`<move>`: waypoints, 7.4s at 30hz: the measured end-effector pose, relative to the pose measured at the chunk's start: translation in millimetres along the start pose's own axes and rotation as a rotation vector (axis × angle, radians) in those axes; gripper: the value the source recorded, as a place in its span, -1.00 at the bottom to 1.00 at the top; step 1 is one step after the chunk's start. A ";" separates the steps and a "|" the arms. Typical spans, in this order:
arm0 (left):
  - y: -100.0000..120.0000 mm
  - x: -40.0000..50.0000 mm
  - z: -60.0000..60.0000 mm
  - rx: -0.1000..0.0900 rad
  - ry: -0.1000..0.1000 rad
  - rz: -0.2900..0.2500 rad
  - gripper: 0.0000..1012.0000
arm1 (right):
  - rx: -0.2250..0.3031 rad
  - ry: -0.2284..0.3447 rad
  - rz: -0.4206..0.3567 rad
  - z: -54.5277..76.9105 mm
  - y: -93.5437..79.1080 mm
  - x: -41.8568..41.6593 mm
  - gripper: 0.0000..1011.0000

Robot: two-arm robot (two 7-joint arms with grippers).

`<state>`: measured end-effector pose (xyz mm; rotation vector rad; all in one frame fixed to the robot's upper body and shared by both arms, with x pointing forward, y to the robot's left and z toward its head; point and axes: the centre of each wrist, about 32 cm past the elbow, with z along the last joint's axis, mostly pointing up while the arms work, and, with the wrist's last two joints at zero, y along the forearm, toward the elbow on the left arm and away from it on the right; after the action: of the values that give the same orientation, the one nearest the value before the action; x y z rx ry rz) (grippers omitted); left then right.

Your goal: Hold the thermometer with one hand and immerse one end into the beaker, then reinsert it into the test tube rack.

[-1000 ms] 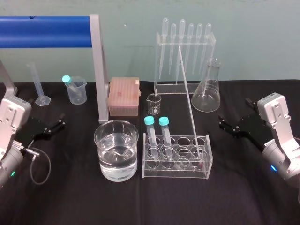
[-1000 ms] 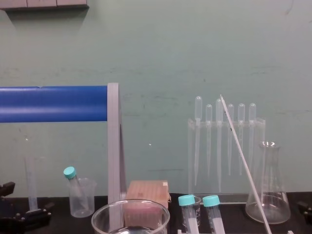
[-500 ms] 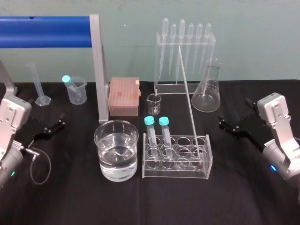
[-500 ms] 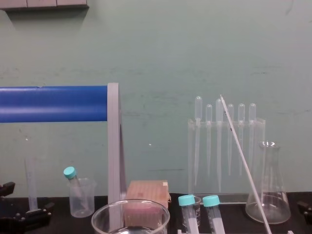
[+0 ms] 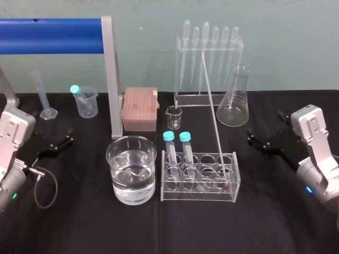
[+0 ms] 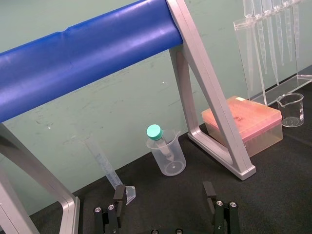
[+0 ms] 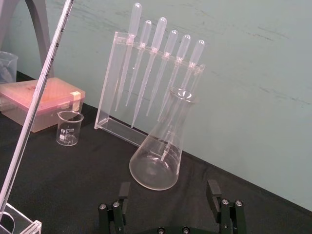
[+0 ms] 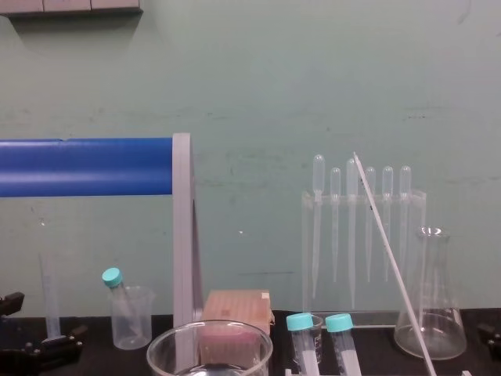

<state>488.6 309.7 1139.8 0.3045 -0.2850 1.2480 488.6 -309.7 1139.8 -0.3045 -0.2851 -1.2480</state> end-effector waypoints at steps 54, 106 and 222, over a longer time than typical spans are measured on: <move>0.0 0.0 0.0 0.000 0.000 0.000 0.99 | 0.125 0.173 0.022 22.4 -12.3 15.7 0.98; 0.0 0.0 0.0 0.000 0.000 0.000 0.99 | 0.225 0.482 0.400 63.0 37.6 18.9 0.98; 0.0 0.0 0.0 0.000 0.000 0.000 0.99 | 0.143 0.502 0.402 85.2 72.1 5.6 0.92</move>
<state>488.6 309.7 1139.8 0.3044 -0.2851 1.2479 555.2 -261.7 1215.6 0.0793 0.1177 -0.8640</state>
